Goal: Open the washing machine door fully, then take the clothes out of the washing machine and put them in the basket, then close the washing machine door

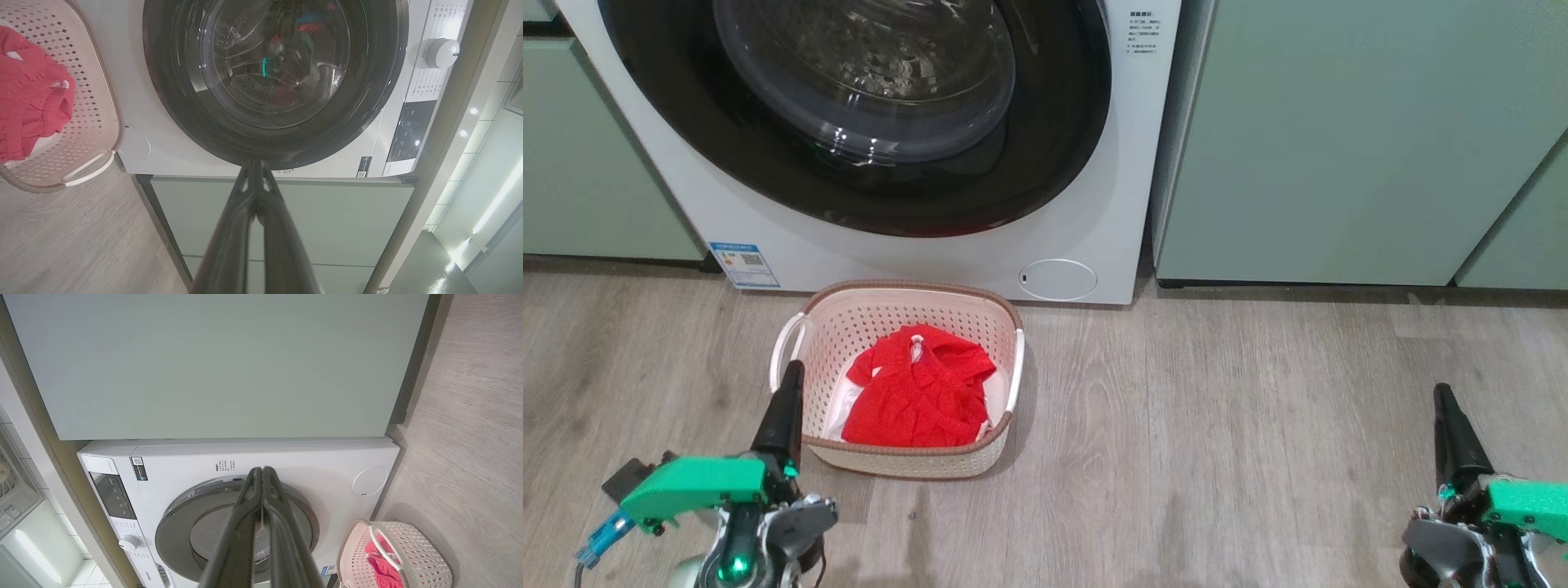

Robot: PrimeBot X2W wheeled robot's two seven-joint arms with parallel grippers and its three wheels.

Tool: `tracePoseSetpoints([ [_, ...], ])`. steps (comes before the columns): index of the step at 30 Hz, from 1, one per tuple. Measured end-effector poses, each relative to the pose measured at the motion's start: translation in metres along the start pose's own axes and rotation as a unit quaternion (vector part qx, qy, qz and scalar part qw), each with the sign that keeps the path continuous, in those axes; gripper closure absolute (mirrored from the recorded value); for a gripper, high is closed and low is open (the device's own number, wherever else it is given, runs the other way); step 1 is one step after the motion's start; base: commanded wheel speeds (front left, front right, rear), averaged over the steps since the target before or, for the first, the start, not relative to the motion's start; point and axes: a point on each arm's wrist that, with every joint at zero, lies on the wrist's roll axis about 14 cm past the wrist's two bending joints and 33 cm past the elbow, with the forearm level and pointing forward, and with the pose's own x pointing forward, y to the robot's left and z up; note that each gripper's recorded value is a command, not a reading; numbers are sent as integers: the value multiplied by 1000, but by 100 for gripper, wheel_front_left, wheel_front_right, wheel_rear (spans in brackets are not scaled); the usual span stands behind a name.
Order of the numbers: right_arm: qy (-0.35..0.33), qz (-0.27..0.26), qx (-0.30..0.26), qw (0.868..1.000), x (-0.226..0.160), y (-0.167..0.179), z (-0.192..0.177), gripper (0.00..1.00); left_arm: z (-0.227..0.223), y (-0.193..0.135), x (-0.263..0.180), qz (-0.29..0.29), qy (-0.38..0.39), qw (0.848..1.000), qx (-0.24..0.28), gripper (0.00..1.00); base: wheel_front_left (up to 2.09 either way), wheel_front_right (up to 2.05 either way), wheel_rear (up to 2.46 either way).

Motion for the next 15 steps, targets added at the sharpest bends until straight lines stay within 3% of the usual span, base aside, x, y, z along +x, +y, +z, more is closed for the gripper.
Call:
tracePoseSetpoints([
  [15,0,0,0,1000,0,0,0,100,0,0,0,0,0,1000,0,100,0,0,0],
])
